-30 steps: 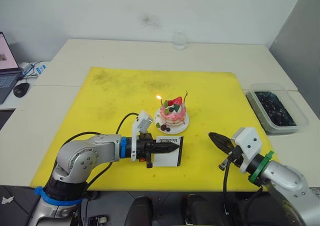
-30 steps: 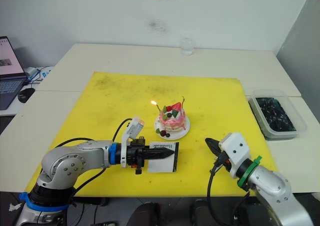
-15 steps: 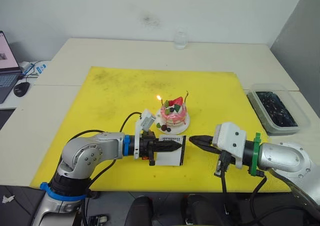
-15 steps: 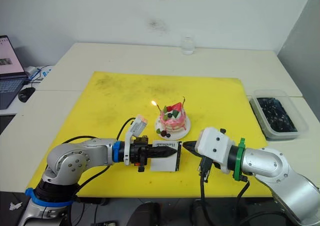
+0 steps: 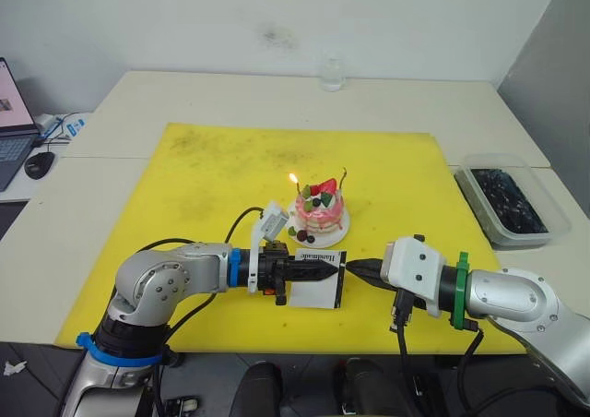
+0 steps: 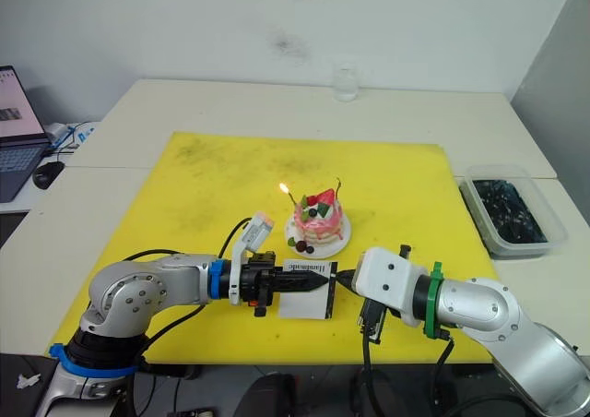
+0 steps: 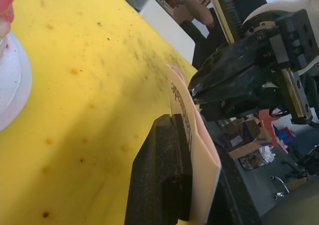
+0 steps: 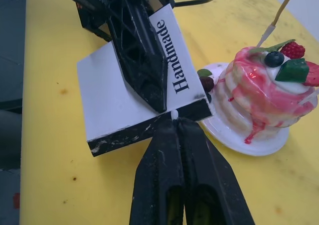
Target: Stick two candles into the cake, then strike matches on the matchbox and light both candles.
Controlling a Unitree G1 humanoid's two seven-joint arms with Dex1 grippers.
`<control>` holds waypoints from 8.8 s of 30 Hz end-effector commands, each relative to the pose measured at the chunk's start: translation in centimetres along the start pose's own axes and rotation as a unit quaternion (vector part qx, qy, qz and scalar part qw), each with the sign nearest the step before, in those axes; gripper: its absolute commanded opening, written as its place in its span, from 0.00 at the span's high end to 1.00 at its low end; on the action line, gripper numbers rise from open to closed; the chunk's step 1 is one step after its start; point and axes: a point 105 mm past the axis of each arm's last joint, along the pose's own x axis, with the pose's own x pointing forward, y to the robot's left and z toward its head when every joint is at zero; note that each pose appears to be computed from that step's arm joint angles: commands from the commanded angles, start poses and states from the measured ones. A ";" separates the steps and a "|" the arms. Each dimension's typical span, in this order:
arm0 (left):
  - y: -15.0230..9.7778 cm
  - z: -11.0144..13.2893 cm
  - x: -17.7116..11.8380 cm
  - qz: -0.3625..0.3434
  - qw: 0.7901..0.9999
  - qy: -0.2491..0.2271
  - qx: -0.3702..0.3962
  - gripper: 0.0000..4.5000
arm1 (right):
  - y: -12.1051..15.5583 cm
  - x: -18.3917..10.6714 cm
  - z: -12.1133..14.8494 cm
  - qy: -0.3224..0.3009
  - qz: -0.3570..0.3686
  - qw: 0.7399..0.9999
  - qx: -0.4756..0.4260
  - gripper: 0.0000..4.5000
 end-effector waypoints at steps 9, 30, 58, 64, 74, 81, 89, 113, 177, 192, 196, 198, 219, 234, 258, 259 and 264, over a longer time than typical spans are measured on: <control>-0.8 0.7 0.1 -0.014 1.000 -0.005 0.023 1.00 | 0.1 0.1 0.0 -0.002 -0.009 1.000 -0.008 0.99; 0.4 0.8 0.2 0.022 0.998 -0.013 0.063 1.00 | -0.6 -0.5 1.1 -0.010 -0.017 1.000 -0.003 0.99; -0.4 0.5 0.4 0.001 0.998 -0.009 0.061 1.00 | -0.7 0.8 -0.5 0.021 -0.032 0.999 -0.005 0.99; -0.7 0.4 0.5 -0.005 0.998 -0.008 0.066 1.00 | -0.8 1.1 -0.5 0.023 -0.039 0.999 0.000 0.99; -2.0 -0.9 0.6 -0.027 0.996 0.021 0.085 1.00 | -6.5 -1.0 1.2 -0.011 -0.198 0.980 0.025 0.99; -2.1 -1.5 -1.7 0.001 0.997 0.024 0.072 1.00 | -7.8 -3.9 2.0 -0.010 -0.244 0.970 0.025 0.99; -1.9 -1.5 -1.7 0.007 0.998 0.023 0.066 1.00 | -8.7 -0.9 3.7 -0.035 -0.219 0.975 -0.023 0.99; -1.4 -1.2 -0.9 0.007 0.997 0.012 0.071 1.00 | -11.0 2.4 4.2 -0.042 -0.216 0.973 -0.075 0.99; -1.3 -1.4 -0.6 0.006 0.997 0.014 0.072 1.00 | -10.7 1.6 3.8 -0.031 -0.225 0.973 -0.035 0.99; -1.0 -1.4 -0.2 0.005 0.998 0.008 0.068 1.00 | -13.4 -9.9 -4.3 0.102 -0.393 0.912 0.062 0.99; -1.0 -1.5 0.2 0.003 0.998 0.006 0.066 1.00 | -15.2 -15.0 -8.1 0.158 -0.476 0.862 0.077 0.99; -1.0 -1.5 0.3 0.003 0.998 0.005 0.066 1.00 | -15.7 -15.9 -9.3 0.173 -0.488 0.852 0.077 0.99; -0.1 -1.6 -0.2 0.049 0.997 -0.004 0.053 1.00 | -18.7 -18.5 -12.7 0.146 -0.562 0.807 0.107 0.06; 0.4 -1.6 -0.8 0.098 0.993 0.029 -0.065 1.00 | -8.8 -9.7 -3.5 0.031 -0.196 0.971 0.134 0.01; -0.4 -1.3 -2.5 0.115 0.989 0.096 0.004 0.01 | -4.0 -7.5 -1.5 0.074 -0.029 0.987 0.141 0.00; -0.7 -1.1 -3.0 0.120 0.987 0.102 0.015 0.01 | -4.2 -7.7 -1.4 0.074 -0.029 0.987 0.137 0.00; -1.2 -0.4 -6.1 0.164 0.977 0.119 0.062 0.01 | -4.9 -8.4 -0.9 0.071 -0.024 0.990 0.117 0.00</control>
